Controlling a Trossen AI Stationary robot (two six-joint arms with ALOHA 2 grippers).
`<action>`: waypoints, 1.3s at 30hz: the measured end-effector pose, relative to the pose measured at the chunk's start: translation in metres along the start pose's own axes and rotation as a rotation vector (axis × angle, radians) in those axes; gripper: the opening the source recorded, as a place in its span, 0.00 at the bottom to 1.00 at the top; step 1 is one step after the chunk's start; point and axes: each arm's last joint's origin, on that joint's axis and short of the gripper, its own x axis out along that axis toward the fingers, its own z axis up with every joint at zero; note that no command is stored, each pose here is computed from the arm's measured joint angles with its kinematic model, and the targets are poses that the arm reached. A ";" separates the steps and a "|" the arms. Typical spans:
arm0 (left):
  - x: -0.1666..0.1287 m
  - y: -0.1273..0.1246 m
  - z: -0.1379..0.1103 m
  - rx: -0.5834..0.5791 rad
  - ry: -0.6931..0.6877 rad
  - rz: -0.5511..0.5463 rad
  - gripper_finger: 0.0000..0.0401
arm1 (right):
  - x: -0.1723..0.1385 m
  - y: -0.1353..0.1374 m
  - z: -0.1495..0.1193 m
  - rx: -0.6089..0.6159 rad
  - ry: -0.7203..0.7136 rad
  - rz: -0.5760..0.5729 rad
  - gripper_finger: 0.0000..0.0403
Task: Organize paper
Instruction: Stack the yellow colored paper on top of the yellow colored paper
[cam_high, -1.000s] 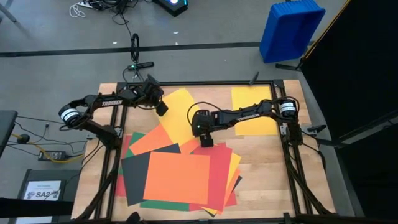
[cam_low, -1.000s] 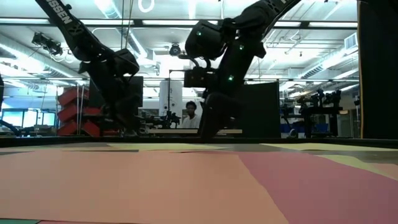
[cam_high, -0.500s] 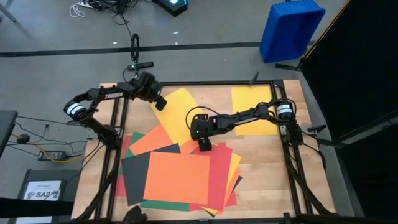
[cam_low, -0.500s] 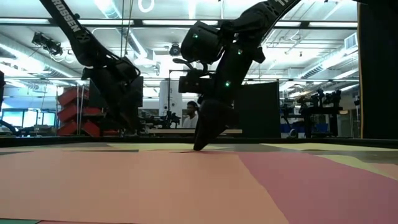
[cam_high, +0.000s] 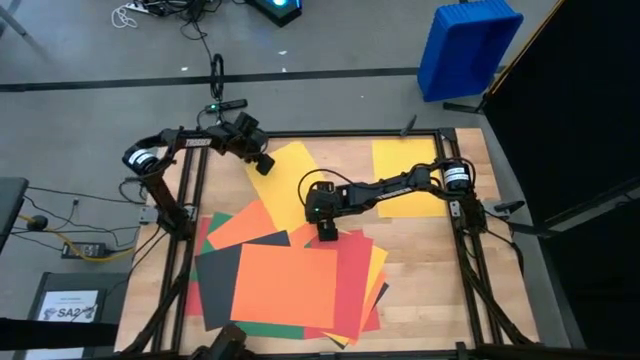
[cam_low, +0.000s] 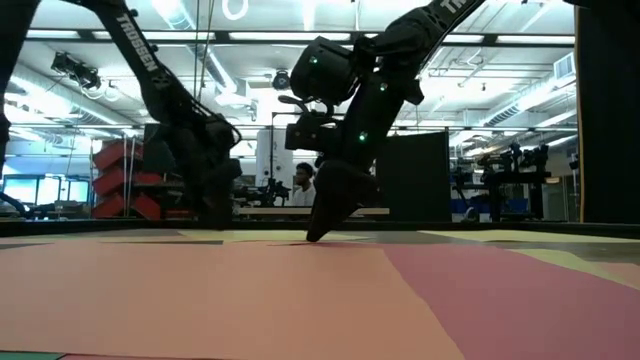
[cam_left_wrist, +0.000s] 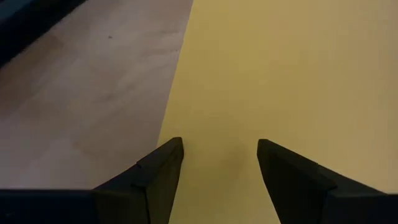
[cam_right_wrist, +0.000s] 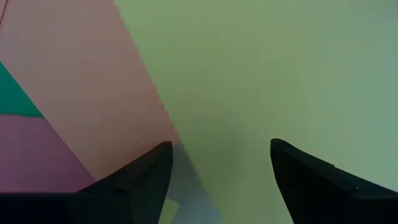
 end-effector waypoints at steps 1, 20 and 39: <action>0.000 -0.001 0.001 0.004 -0.001 -0.002 0.48 | 0.000 0.000 0.000 0.000 -0.001 -0.001 0.61; -0.015 -0.004 0.018 0.064 0.034 0.154 0.47 | 0.001 -0.003 0.000 0.024 -0.001 -0.004 0.60; 0.003 0.007 0.009 0.001 0.114 -0.031 0.47 | 0.002 -0.005 0.000 0.061 -0.012 -0.005 0.58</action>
